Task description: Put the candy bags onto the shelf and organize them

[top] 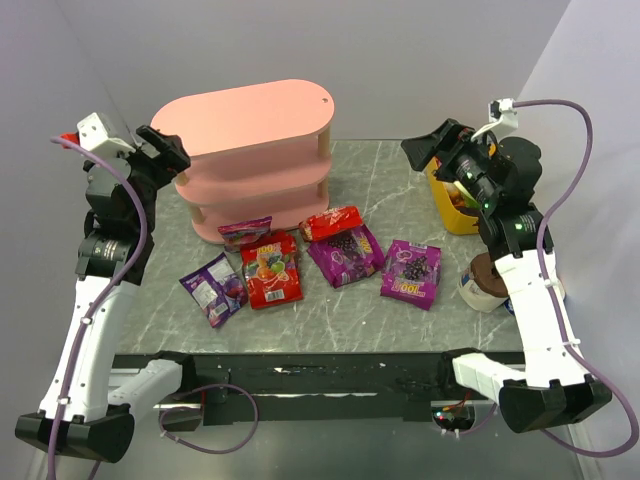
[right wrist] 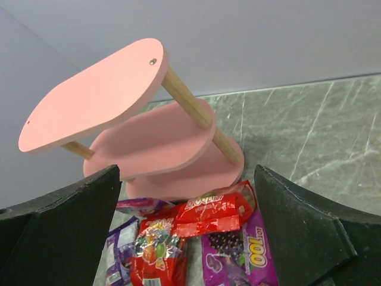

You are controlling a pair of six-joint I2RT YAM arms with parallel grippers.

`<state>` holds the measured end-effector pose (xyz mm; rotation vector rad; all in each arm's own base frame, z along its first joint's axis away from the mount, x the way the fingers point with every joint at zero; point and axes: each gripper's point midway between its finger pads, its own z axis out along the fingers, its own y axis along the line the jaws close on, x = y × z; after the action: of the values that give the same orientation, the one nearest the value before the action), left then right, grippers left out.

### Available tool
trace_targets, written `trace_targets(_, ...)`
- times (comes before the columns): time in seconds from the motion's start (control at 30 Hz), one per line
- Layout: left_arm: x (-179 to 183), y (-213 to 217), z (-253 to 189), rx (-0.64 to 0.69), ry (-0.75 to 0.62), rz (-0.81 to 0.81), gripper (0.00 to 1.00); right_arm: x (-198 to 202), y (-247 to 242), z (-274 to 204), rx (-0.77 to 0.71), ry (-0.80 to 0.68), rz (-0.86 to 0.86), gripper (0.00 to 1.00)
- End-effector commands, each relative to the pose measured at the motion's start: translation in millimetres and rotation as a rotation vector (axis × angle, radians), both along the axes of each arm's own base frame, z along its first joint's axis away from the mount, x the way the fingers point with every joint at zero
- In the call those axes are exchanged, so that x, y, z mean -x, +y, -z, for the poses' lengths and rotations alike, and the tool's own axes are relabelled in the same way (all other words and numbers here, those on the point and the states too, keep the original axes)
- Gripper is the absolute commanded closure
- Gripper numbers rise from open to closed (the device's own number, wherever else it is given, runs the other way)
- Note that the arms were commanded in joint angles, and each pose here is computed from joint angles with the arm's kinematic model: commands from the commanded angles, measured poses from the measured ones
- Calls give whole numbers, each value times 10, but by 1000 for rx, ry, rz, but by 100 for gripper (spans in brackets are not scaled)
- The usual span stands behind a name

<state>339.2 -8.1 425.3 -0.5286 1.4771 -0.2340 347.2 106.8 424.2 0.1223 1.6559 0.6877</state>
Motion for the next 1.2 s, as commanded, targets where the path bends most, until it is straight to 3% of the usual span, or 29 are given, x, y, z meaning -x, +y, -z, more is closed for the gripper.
trace_targets(0.0,20,-113,-19,-42,-12,70,4,62,2,-114,-9,-36,-12,0)
trace_targets(0.2,-6,-464,152,-99,5,277,4,86,69,-80,16,-49,-60,0)
trace_targets(0.47,21,-678,55,14,-47,376,4,119,137,54,35,2,-111,0)
trace_targets(0.77,429,-1213,11,-37,-73,735,4,152,334,415,11,131,-233,0)
trace_targets(1.03,842,-1370,660,27,33,868,4,83,570,1107,3,367,-286,0)
trace_targets(1.17,918,-1387,1121,67,149,863,4,25,758,1614,89,532,-273,0)
